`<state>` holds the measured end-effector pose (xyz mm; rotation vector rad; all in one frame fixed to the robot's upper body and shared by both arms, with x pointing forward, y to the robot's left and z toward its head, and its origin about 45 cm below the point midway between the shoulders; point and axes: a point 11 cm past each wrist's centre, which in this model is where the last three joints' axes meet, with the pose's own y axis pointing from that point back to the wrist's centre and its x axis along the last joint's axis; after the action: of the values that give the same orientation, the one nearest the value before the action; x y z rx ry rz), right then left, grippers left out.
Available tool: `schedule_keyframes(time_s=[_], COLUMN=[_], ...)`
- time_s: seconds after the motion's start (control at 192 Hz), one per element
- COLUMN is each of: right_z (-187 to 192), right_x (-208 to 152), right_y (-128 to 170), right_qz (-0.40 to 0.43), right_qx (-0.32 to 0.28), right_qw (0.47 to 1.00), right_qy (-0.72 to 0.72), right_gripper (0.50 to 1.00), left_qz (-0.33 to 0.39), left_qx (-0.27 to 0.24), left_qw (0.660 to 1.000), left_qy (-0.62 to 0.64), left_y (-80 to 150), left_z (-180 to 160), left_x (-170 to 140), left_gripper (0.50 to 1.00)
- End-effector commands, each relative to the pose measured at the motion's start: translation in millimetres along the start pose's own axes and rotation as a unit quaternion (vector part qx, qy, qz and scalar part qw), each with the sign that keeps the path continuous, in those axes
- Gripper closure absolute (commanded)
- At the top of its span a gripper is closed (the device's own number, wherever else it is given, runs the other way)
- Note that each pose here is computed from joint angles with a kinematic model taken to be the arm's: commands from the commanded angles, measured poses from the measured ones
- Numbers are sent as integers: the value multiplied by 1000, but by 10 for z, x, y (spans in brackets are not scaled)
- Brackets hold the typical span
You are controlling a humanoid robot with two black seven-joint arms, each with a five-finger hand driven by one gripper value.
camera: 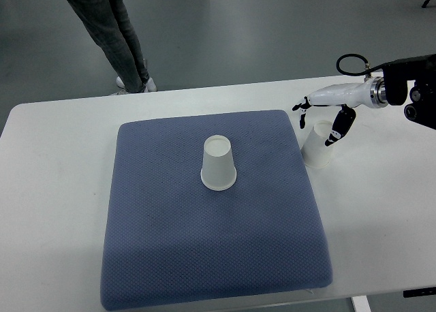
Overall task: Stack paper cups
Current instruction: 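Close the right hand fingers around the white cup beside the pad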
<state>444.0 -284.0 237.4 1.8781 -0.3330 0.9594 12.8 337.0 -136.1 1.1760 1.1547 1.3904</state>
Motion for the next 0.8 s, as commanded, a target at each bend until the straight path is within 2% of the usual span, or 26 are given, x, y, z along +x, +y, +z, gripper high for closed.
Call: schedule_keyframes(time_s=[0.0,0.417,0.792], right_z=[79,183,214], right_x=[-41,-313,-414], right_y=[7,-90,-194], right_qz=[4,10,19], right_qx=[-10,-21,-27], right_qw=[1000,1000,999], right_qy=[-2,-7,-16], right_gripper=[554,554,554], left_qz=[0,0,0], left_qx=[0,0,0], left_qw=[1000,1000,1000], left_qy=[0,0,1], left_y=[0,0,0], left_z=[0,0,1], left_x=[0,0,0], left_gripper=[500,500,500])
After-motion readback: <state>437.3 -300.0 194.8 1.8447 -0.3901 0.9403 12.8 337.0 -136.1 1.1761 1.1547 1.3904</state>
